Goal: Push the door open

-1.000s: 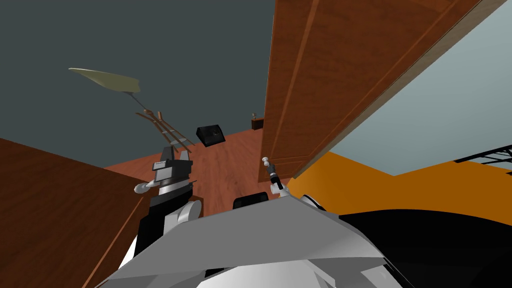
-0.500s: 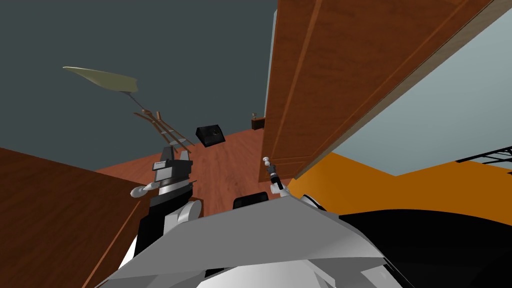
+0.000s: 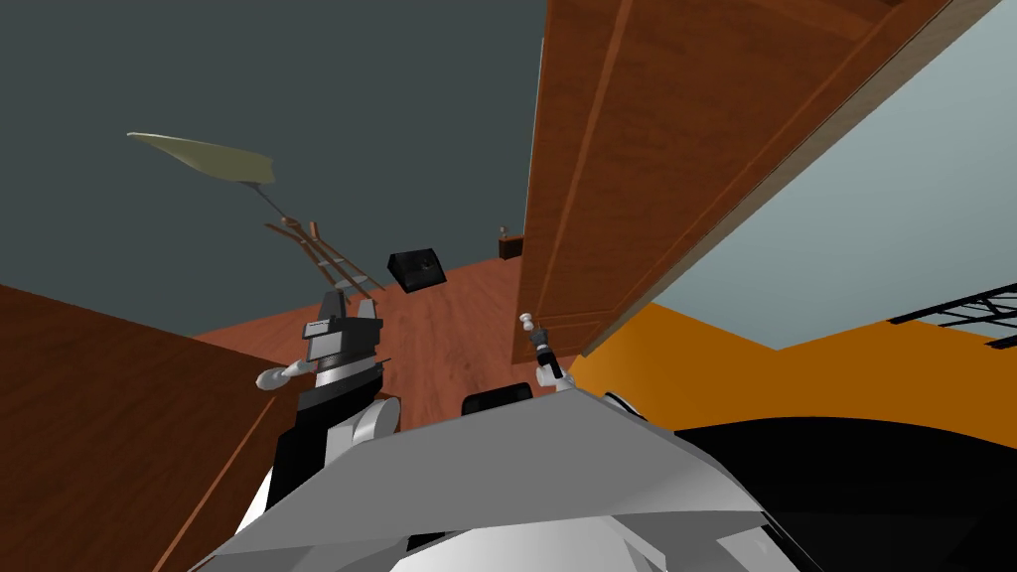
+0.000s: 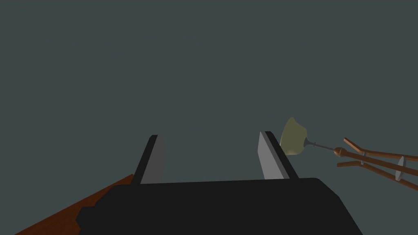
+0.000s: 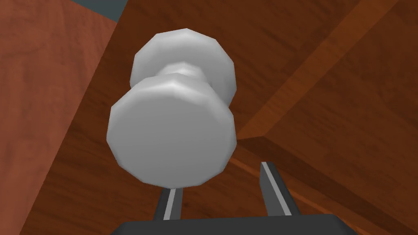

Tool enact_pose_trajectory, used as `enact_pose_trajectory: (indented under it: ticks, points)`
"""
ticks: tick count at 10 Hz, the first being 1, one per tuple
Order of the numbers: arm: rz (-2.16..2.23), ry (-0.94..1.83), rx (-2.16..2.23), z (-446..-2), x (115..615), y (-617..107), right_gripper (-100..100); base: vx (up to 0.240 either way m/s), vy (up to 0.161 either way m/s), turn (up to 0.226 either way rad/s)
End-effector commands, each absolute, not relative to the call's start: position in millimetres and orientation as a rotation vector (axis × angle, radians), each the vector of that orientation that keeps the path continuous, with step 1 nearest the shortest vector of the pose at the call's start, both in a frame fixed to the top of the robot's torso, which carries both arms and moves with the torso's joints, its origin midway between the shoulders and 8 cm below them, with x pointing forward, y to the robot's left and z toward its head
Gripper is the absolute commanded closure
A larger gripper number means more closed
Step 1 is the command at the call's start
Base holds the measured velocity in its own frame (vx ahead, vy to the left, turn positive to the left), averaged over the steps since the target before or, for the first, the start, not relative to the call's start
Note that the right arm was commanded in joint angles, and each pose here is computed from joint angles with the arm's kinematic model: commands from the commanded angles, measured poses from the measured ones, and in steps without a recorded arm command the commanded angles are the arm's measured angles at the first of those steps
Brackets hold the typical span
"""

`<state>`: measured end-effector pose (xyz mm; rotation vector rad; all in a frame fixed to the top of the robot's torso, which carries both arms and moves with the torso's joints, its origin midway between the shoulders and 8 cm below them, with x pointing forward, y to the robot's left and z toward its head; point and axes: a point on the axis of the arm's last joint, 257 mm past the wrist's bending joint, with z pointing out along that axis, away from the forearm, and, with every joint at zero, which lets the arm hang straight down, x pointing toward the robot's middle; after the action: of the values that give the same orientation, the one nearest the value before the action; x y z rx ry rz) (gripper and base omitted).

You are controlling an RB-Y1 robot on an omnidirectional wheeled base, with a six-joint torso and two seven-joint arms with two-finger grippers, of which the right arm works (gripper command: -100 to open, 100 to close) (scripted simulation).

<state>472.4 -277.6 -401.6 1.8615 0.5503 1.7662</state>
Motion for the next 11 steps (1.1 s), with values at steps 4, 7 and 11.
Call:
enact_pose_trajectory:
  ticks: [4, 7, 11]
  points:
    - [1.926, 0.354, 1.967, -398.0, 468.9, -237.7, -100, -0.102, -0.047, 0.047]
    - [2.017, 0.195, 2.041, -396.3, 464.5, -217.6, -100, -0.099, -0.040, 0.026]
    - [2.113, -0.005, 2.121, -393.7, 459.2, -193.0, -100, -0.081, -0.054, 0.024]
